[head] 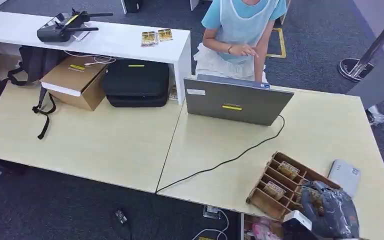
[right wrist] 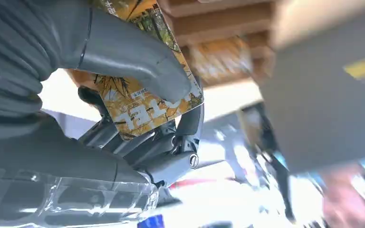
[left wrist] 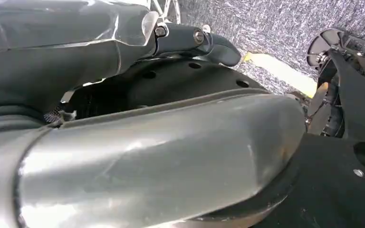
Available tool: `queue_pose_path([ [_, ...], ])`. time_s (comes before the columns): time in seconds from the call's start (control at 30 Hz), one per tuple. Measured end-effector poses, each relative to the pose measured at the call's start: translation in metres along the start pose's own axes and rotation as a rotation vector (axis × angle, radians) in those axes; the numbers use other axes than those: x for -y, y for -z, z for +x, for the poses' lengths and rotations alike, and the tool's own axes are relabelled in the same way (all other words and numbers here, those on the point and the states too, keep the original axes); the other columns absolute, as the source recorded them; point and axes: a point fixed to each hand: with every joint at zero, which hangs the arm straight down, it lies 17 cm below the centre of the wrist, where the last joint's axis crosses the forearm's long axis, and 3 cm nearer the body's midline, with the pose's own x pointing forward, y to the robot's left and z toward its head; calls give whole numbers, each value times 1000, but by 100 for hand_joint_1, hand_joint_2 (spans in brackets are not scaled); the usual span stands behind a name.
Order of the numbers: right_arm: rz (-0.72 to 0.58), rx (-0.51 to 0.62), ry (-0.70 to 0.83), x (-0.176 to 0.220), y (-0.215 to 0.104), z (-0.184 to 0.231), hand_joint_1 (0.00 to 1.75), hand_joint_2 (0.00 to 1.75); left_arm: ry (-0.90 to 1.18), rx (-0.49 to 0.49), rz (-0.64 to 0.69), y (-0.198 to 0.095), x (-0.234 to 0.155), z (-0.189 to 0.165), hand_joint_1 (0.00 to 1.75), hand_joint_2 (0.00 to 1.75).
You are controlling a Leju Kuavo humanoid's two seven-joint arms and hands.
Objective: Pass the card to the sensor for recognition and then transmit it.
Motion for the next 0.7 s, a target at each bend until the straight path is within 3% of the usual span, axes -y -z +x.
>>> queue_pose_path([
  [0.23, -83, 80, 15, 20, 19, 21, 175, 175, 5, 1, -1, 0, 1, -1, 0, 0],
  [0.37, -167, 196, 31, 47, 73, 52, 175, 175, 20, 20, 2, 0, 2, 2, 0, 0],
  [0.7, -83, 335, -61, 71, 231, 132, 175, 175, 55, 21, 9, 0, 2, 1, 0, 0],
])
